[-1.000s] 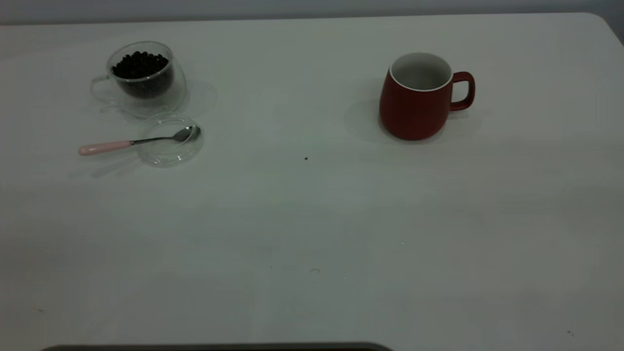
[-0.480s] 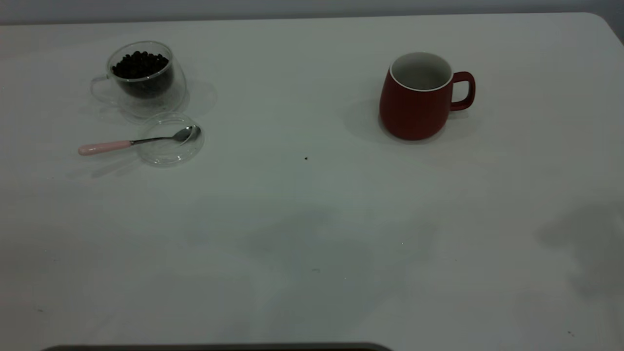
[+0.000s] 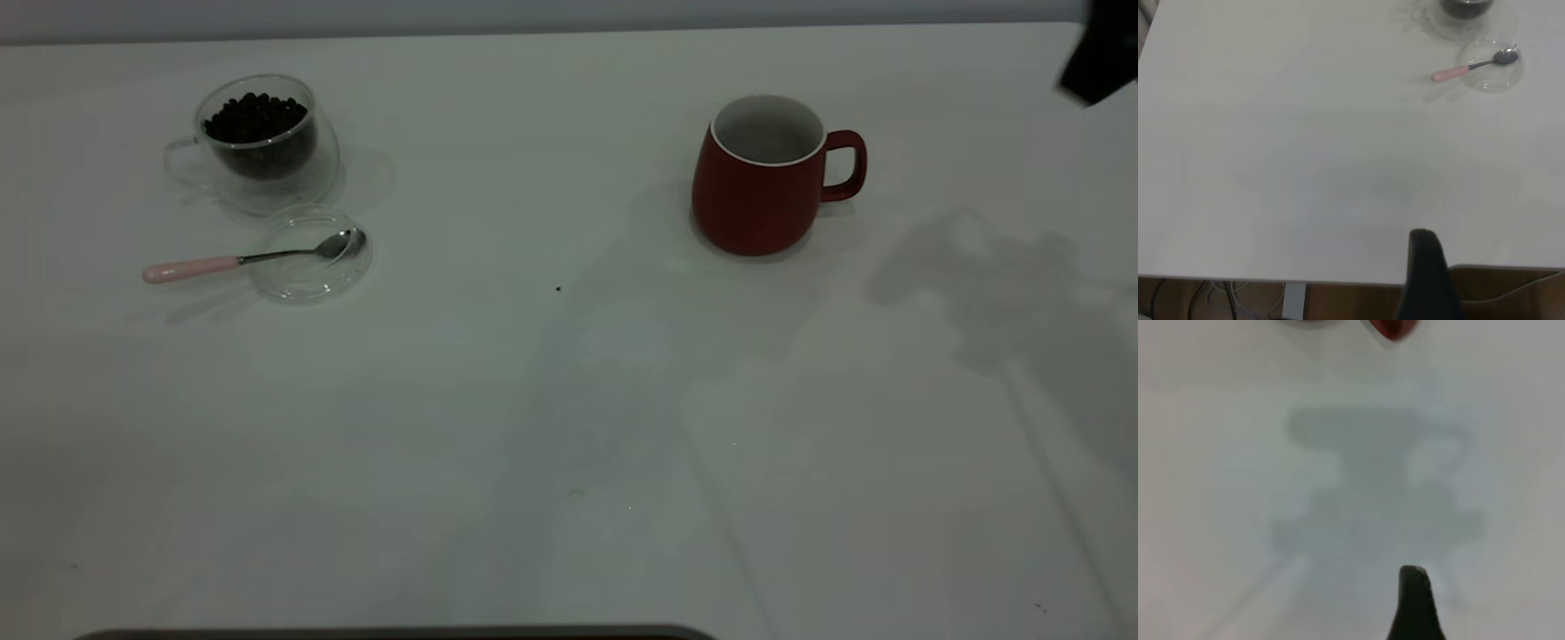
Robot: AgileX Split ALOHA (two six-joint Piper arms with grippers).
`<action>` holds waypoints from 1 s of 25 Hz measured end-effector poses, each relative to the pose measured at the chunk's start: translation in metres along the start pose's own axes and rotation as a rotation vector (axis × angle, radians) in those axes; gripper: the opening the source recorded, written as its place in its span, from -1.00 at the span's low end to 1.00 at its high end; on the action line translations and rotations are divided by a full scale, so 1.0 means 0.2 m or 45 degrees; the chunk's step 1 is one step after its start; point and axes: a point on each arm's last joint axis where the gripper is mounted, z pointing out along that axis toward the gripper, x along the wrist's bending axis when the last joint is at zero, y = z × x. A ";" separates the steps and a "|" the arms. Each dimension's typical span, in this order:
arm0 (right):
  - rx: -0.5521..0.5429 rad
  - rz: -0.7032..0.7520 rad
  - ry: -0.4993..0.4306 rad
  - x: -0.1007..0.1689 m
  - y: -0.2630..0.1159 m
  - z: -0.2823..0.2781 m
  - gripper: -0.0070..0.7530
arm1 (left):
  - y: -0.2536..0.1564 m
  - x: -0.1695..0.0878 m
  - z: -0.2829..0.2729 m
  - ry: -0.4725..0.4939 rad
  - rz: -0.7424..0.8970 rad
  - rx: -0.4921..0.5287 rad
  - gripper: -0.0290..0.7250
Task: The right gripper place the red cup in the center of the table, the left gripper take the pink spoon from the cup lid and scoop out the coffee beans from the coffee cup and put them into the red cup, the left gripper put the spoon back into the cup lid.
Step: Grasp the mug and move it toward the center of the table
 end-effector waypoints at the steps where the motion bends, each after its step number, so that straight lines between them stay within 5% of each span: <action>1: 0.003 -0.043 0.010 -0.01 0.03 0.06 0.57 | 0.00 0.00 0.00 0.000 0.000 0.000 0.59; 5: 0.007 -0.188 0.037 0.00 0.14 0.26 0.57 | 0.00 0.00 0.00 0.000 0.001 0.000 0.59; 17: -0.081 -0.514 -0.137 0.04 0.22 0.56 0.57 | 0.00 0.00 0.00 0.000 0.004 0.000 0.59; 25: -0.163 -0.682 -0.163 0.19 0.33 0.64 0.57 | 0.00 0.00 0.00 0.000 0.004 0.000 0.59</action>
